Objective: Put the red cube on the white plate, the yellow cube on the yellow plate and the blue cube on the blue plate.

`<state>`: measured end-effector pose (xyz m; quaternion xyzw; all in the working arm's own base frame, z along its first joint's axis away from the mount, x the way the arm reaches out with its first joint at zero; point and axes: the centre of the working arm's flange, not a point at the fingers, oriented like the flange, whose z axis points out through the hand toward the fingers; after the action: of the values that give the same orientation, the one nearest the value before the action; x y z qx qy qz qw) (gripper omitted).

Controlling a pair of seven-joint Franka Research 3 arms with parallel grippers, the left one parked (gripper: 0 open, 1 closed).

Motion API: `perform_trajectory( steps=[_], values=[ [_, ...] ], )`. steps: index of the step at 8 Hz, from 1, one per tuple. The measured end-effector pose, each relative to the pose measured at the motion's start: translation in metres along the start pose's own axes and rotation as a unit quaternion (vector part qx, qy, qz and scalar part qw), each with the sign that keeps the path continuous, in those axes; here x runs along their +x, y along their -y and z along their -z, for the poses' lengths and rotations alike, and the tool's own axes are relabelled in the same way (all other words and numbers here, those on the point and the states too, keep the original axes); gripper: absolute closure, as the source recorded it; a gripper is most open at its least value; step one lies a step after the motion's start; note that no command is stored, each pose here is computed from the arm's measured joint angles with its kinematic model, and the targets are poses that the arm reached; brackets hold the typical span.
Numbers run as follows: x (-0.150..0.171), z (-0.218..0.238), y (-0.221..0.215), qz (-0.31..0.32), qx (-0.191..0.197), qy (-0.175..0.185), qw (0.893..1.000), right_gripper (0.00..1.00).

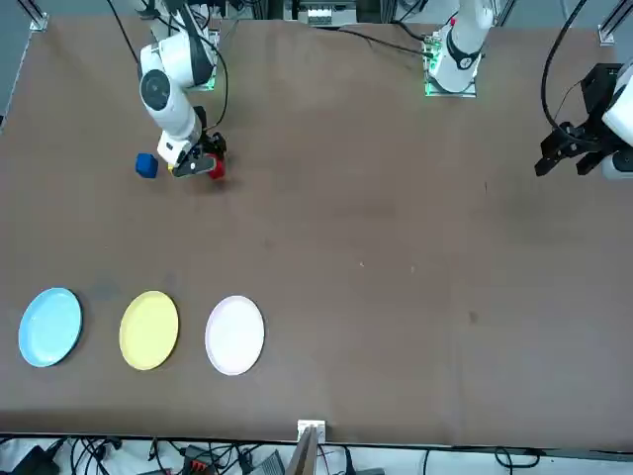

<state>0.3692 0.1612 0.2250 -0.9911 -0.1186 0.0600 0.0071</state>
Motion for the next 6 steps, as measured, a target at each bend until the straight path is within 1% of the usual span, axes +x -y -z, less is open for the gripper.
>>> perform_trajectory(
  steps=[2,4,6],
  values=[
    [0.000,-0.020,0.004,0.000,-0.002,0.000,1.000,0.04],
    [-0.004,-0.033,0.003,0.000,-0.004,0.011,1.000,0.05],
    [-0.007,-0.043,0.003,0.000,-0.006,0.020,1.000,0.13]
  ],
)
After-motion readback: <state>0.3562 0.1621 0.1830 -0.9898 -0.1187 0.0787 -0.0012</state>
